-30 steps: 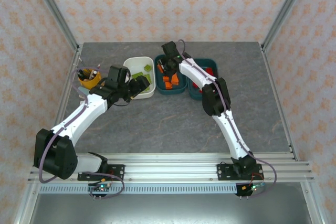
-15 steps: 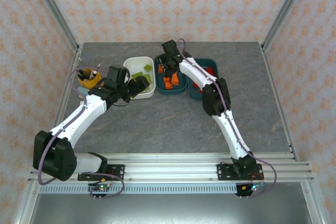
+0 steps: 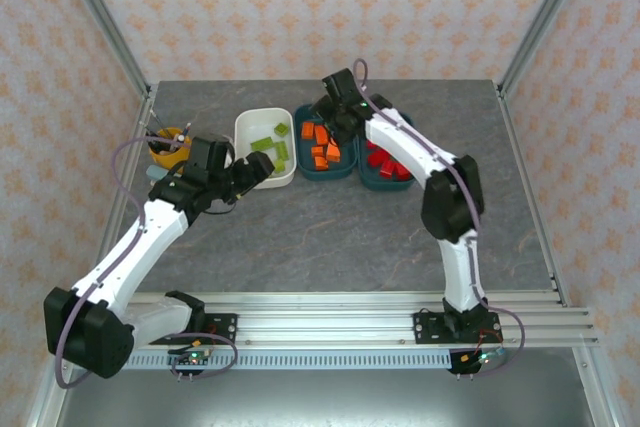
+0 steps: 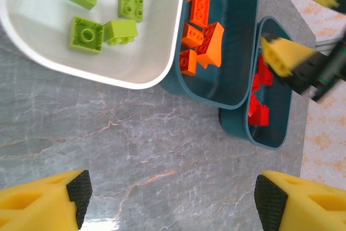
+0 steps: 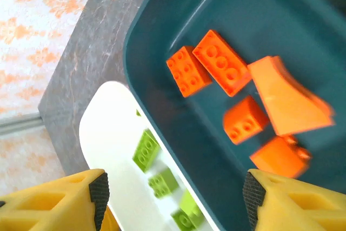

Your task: Sort the legos into containers by color

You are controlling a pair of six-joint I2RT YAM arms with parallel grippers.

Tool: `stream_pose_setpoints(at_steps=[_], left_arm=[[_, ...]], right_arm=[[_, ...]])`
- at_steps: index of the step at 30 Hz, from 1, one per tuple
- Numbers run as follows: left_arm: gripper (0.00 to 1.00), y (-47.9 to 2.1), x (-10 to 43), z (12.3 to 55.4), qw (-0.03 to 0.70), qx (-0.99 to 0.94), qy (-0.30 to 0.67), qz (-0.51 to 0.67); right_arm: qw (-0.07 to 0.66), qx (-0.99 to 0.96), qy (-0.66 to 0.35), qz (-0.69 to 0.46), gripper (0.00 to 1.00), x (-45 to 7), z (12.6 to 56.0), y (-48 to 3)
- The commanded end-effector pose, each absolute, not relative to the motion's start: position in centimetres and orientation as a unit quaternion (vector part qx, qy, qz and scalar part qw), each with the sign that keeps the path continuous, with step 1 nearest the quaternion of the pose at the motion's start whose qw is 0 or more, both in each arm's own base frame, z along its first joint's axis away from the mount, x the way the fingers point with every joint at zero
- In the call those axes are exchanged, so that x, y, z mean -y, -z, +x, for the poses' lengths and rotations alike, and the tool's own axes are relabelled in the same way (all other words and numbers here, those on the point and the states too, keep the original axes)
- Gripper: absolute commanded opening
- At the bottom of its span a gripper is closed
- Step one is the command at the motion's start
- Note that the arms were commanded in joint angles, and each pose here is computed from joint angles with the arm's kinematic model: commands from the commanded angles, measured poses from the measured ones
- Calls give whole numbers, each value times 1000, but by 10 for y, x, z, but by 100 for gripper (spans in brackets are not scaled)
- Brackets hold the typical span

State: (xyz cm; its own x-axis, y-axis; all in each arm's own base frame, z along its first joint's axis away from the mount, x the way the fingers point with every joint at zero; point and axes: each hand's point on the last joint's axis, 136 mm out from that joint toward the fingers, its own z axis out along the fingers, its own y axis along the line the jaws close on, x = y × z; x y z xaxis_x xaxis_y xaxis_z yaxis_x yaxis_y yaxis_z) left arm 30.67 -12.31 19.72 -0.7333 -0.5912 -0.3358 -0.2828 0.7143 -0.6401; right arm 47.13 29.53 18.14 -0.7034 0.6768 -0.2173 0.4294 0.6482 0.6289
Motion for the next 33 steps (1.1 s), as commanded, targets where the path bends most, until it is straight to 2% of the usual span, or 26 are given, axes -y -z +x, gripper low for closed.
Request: stream_pose_setpoints(at_steps=[1,2,3,5,6,7,14,16,18,21,24,29,33], left_arm=[[85,-186,105,287,263,-896,247,-260],[88,-186,101,282,264,-897,241,-260],[98,-184,98,277,264,-899,233,-261],[100,-181,91,268,264,-903,217,-259],[100,-179,88,264,263,-906,208,-258],[100,-178,85,260,263,-909,200,-255],[100,-184,53,239,297,-915,125,-241],[100,-185,38,234,308,-914,87,-248],[100,-189,14,227,320,-907,29,-273],[100,-196,-26,216,347,-881,-76,-312],[100,-206,-49,217,399,-857,-138,-297],[100,-202,-57,235,483,-822,-164,-253],[100,-179,-51,252,480,-834,-186,-198]], right_arm=[[283,-897,-239,240,69,-265,443,-203],[291,-904,-222,221,70,-253,429,-203],[298,-910,-205,203,72,-241,416,-202],[310,-920,-171,171,76,-216,390,-202],[316,-924,-152,156,81,-202,376,-201],[319,-927,-137,142,99,-192,365,-200],[359,-928,-54,84,100,-118,294,-212],[379,-920,-34,95,100,-99,285,-219],[386,-909,27,153,100,-63,276,-222],[399,-894,76,188,100,-31,272,-217],[444,-870,83,195,100,-12,273,-209],[516,-806,138,256,100,32,269,-203],[519,-802,185,229,100,42,277,-172]])
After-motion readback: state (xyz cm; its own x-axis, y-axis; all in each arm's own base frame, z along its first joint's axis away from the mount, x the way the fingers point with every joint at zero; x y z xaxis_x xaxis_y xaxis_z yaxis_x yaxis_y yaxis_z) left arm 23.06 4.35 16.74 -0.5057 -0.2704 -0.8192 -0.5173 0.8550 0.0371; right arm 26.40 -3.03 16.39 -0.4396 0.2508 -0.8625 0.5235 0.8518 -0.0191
